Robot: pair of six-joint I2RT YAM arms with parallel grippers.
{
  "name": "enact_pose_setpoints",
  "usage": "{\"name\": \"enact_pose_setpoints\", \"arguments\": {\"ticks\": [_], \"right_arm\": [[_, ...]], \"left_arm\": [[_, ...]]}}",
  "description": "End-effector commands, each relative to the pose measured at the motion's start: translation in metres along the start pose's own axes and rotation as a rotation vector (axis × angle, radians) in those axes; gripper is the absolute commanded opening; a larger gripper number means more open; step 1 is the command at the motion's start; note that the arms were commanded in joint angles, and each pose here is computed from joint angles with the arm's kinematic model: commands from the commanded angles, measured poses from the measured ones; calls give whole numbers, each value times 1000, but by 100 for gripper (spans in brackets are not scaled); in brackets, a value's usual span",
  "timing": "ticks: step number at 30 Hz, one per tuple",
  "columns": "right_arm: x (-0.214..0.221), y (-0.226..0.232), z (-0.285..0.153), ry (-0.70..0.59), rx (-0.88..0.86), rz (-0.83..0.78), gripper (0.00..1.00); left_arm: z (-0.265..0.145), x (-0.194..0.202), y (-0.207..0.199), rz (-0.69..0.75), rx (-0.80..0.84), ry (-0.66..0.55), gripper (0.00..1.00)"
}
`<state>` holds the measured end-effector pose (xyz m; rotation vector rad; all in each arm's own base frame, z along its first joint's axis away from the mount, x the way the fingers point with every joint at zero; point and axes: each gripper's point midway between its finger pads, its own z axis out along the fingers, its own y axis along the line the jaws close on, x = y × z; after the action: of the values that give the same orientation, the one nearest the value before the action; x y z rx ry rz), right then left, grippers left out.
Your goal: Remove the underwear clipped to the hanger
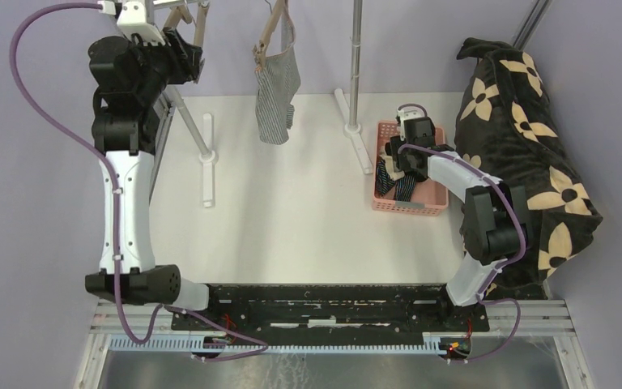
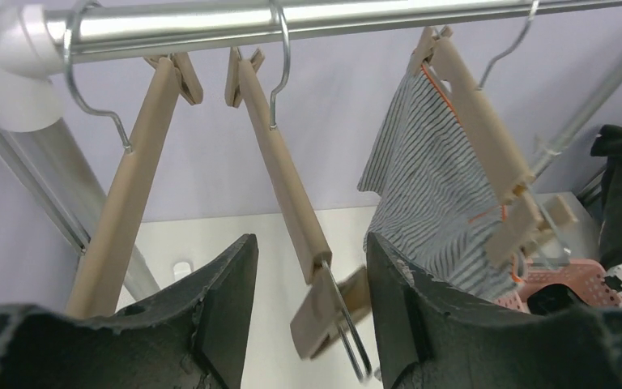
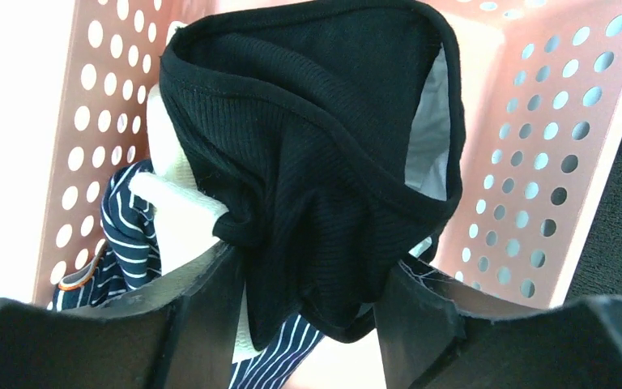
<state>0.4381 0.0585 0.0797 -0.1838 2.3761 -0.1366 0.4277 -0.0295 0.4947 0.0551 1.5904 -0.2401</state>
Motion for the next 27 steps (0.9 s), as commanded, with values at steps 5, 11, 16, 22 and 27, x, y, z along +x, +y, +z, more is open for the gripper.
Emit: {"name": "enact_pose_setpoints", "arguments": {"ticks": [5,11,16,22,27], "right_arm": [[-58,-11,-37,-211,21,69,68],[-81,-28,-83,-386,61,97,80],[-97,-44,-120,-481,114,142,80],[-104,-46,-144,-525,97,153,80],[-103,-42,-153,-539,71,160,80]], "left_arm": [[-44,-32,-11,-13,-3,-122,59],[-66,-49,-28,-41,55,-184,58],[-57,-70,-64,-106,252,-213,46],[-10,-74,-101,-94,293,-140,40],[27,-75,-116,-114,298,-116,39]]}}
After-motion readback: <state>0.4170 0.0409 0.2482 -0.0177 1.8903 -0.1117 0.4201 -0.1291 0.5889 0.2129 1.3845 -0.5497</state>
